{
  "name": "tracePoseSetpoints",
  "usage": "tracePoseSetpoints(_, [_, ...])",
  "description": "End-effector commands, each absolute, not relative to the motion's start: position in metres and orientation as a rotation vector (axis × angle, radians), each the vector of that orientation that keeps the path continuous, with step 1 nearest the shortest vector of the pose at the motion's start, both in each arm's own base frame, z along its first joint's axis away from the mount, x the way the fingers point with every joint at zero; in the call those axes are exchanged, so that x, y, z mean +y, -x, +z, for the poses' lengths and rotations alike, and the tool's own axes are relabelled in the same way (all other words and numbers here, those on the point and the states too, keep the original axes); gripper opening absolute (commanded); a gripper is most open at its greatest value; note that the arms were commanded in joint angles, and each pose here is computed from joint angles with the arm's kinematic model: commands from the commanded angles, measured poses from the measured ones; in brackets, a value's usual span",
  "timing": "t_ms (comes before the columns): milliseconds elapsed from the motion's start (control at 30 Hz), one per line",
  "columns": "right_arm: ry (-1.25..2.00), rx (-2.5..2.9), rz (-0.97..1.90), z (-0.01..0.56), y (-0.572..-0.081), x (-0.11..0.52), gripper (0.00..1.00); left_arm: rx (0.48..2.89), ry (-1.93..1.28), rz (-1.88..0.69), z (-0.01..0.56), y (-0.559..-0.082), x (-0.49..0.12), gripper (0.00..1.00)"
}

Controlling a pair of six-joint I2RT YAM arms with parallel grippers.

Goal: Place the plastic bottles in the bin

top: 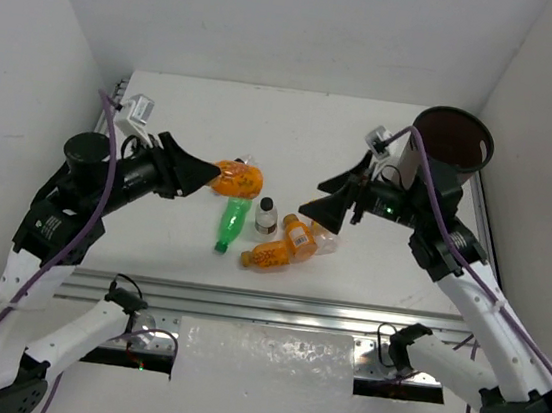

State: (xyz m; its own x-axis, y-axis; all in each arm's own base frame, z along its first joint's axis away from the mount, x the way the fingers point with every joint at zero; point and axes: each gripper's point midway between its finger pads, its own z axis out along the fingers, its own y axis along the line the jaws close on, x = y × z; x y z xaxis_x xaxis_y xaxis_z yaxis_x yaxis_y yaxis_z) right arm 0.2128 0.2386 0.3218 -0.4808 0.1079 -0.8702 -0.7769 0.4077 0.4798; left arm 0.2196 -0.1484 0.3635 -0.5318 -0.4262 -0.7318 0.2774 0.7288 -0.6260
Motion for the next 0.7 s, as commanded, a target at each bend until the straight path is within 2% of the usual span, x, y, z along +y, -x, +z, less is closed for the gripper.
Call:
tracePoseSetpoints(0, [0.864,1.445,1.115,0.374,-0.210,0.266,0.99,1.893,-0.055,-1.203,0.376,-0.208,-0.193,0.00])
tracePoseSetpoints(167, [1.054,1.387,1.072,0.345,-0.209,0.295,0.99,1.830,-0.097,-1.374,0.383,-0.197,-0.208,0.00])
tracePoseSetpoints(367, [1.262,1.315,1.136,0.319,-0.182,0.324,0.99,1.842,-0.124,-1.409,0.379,-0.201,-0.215,0.00])
tracePoseSetpoints(467, [1.304,1.303,1.163,0.314,-0.174,0.334,0.99,1.846,-0.138,-1.442,0.378,-0.201,-0.219,0.00])
tracePoseSetpoints(667, [1.262,1.277,1.182,0.314,-0.184,0.347,0.92,1.822,-0.146,-1.473,0.381,-0.202,-0.222,0.00])
